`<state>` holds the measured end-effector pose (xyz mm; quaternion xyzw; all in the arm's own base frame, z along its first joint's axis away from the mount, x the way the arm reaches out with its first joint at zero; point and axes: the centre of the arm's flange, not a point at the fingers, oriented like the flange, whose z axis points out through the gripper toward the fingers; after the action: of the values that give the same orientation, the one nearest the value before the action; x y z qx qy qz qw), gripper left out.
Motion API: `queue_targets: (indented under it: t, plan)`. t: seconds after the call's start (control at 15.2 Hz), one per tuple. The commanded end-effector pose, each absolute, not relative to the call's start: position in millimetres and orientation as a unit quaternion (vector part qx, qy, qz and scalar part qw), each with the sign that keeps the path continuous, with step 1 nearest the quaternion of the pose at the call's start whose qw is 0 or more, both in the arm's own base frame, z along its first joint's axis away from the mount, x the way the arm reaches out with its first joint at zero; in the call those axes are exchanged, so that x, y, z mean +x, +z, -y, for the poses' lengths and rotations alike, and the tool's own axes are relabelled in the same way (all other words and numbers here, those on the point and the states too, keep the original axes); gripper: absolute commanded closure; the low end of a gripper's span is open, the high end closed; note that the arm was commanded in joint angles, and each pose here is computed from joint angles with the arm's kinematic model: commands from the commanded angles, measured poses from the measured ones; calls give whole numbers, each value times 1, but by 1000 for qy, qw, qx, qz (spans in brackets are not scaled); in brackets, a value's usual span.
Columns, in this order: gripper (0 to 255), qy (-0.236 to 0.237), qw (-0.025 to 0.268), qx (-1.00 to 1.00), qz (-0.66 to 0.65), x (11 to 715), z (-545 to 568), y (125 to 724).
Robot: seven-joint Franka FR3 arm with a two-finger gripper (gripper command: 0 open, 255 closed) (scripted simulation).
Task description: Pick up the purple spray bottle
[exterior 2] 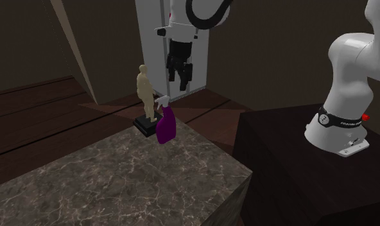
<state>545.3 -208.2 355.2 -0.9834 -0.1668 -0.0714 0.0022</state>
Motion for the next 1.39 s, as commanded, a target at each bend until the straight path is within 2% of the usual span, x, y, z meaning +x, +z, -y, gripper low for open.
queue_targets:
  t: [0.0, 0.33, 0.92, 0.99, 1.32]
  plan:
    - [0, -72, 1, -982, 174, 563, 221, 337]
    - [0, -71, -2, -979, 191, 602, 250, 300]
    - [0, -71, -2, -979, 191, 602, 250, 260]
    - [255, -71, -2, -979, 191, 602, 250, 260]
    - [255, -71, -2, -979, 191, 602, 251, 259]
